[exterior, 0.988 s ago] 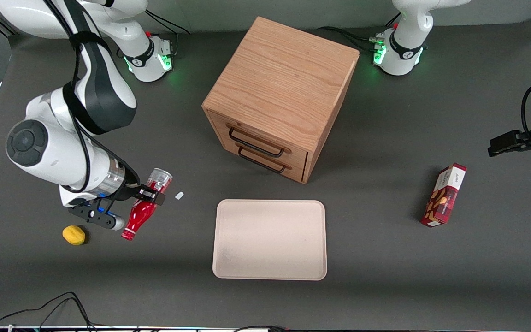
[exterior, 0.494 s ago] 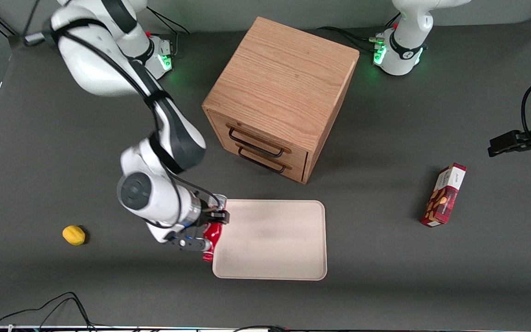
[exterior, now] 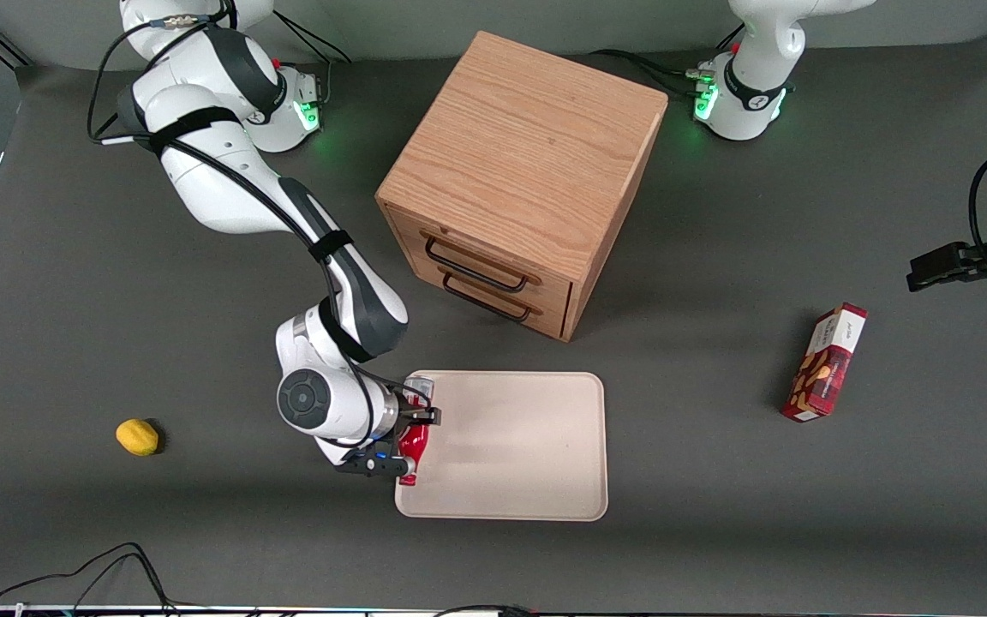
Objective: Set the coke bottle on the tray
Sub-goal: 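Carry the upright bottle over the cream tray and lower it, then open the right gripper to release the bottle on the tray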
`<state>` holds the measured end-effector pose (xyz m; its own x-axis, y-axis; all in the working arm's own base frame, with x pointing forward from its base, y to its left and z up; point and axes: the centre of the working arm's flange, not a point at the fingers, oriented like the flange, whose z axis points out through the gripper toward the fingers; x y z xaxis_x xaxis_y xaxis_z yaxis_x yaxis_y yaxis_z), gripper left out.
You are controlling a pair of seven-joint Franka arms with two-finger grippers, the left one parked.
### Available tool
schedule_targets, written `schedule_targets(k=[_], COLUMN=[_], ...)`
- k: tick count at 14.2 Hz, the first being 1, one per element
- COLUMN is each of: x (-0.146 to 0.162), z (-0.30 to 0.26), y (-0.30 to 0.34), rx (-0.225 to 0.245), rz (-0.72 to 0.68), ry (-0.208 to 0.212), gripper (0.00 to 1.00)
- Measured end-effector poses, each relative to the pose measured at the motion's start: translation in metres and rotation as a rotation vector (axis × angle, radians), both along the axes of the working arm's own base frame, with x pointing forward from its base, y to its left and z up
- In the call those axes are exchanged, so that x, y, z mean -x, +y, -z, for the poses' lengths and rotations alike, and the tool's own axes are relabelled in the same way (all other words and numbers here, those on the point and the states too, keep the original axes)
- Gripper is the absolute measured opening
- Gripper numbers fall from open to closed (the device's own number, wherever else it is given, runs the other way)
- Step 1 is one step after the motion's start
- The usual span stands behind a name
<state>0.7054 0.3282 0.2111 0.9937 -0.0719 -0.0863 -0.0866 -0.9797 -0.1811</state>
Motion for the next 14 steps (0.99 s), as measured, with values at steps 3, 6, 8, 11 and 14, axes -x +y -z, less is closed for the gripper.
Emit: schedule_targets(k=[3,6,8,11,14], x=[0.0026,0.0015,-0.0008,-0.0023,-0.0019], z=[0.0086,0.0092,0.0054,0.0030,0.0046], y=[0.0036,0.0024,0.0016,0.0013,0.0010], rx=[0.007,0.012,0.025,0.030,0.035], rz=[-0.009,-0.010,-0.018,-0.021,-0.024], ry=[0.005,0.001,-0.015,-0.024,-0.023], gripper=[0.55,0.60,0.79,1.00,1.00])
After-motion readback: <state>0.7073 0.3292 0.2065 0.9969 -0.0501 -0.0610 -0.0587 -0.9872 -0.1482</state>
